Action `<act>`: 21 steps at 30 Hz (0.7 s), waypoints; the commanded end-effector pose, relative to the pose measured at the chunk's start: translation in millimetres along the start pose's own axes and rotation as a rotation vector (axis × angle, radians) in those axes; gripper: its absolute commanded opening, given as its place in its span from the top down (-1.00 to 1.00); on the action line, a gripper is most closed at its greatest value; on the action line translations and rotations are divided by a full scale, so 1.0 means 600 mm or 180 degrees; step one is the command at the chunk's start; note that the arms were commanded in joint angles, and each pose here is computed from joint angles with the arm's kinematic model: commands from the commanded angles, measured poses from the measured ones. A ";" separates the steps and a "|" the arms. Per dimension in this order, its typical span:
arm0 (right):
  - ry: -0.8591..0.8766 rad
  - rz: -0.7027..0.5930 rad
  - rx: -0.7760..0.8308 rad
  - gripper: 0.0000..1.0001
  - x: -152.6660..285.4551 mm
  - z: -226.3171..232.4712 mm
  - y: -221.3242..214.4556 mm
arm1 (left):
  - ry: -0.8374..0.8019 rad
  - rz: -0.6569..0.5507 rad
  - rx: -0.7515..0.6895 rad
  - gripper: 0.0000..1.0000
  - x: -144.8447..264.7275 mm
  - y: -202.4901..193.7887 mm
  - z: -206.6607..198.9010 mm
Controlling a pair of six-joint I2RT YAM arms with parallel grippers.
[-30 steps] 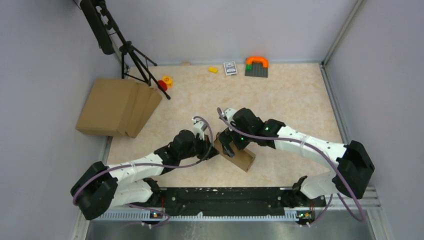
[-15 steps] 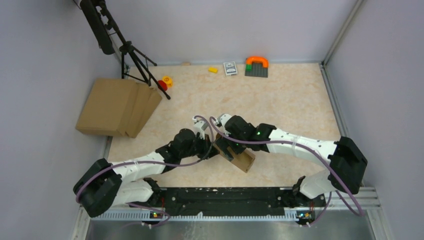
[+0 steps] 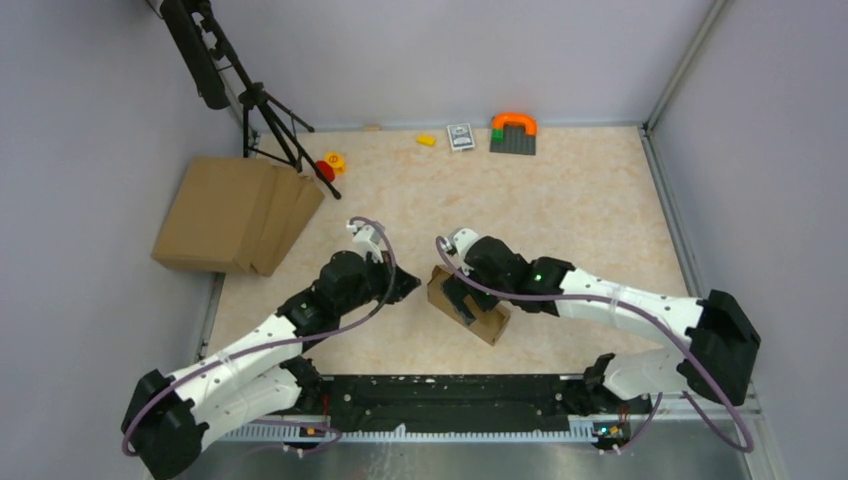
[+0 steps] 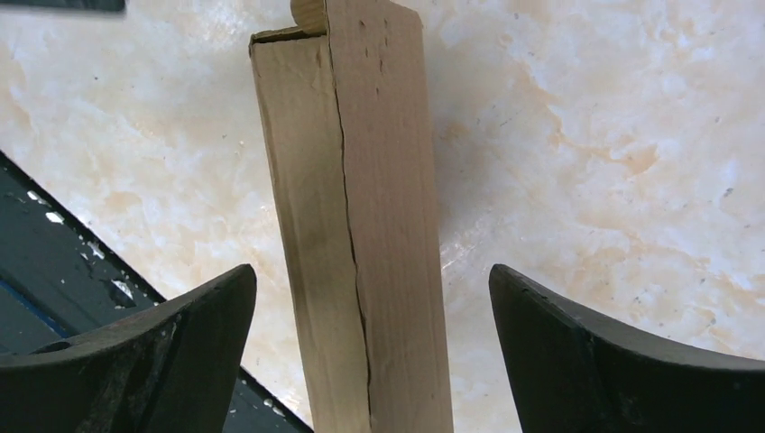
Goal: Fold the paper box
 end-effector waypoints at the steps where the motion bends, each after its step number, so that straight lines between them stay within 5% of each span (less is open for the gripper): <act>1: 0.0165 -0.0404 0.0030 -0.98 0.027 0.011 0.025 | 0.0432 -0.0370 0.0584 1.00 0.024 0.054 0.018; 4: 0.0235 -0.0456 0.0038 -0.98 0.033 0.011 0.015 | -0.0071 -0.0389 0.0734 0.92 0.026 0.085 -0.040; 6: 0.0304 -0.0476 0.0033 -0.98 0.035 0.014 0.009 | -0.0261 -0.0399 0.0894 0.65 0.022 0.106 -0.066; 9: 0.0356 -0.0425 0.0037 -0.98 0.031 0.016 -0.002 | -0.0537 -0.0375 0.1082 0.53 0.016 0.128 -0.099; 11: 0.0290 -0.0363 0.0022 -0.98 0.025 0.012 -0.006 | -0.0654 -0.0390 0.1238 0.22 0.009 0.139 -0.111; 21: 0.0294 -0.0321 0.0041 -0.85 0.016 0.015 -0.007 | -0.0661 -0.0175 0.1681 0.19 -0.036 0.131 -0.114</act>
Point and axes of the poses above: each gripper's point midway between its finger pads, its own x axis back along the fingers, its own z axis along the line the jaws close on, y = z × x, the point moved 1 cm from there along x, back along the fingers, and after that the axes turned 12 degrees about -x, right-handed, at the moved point
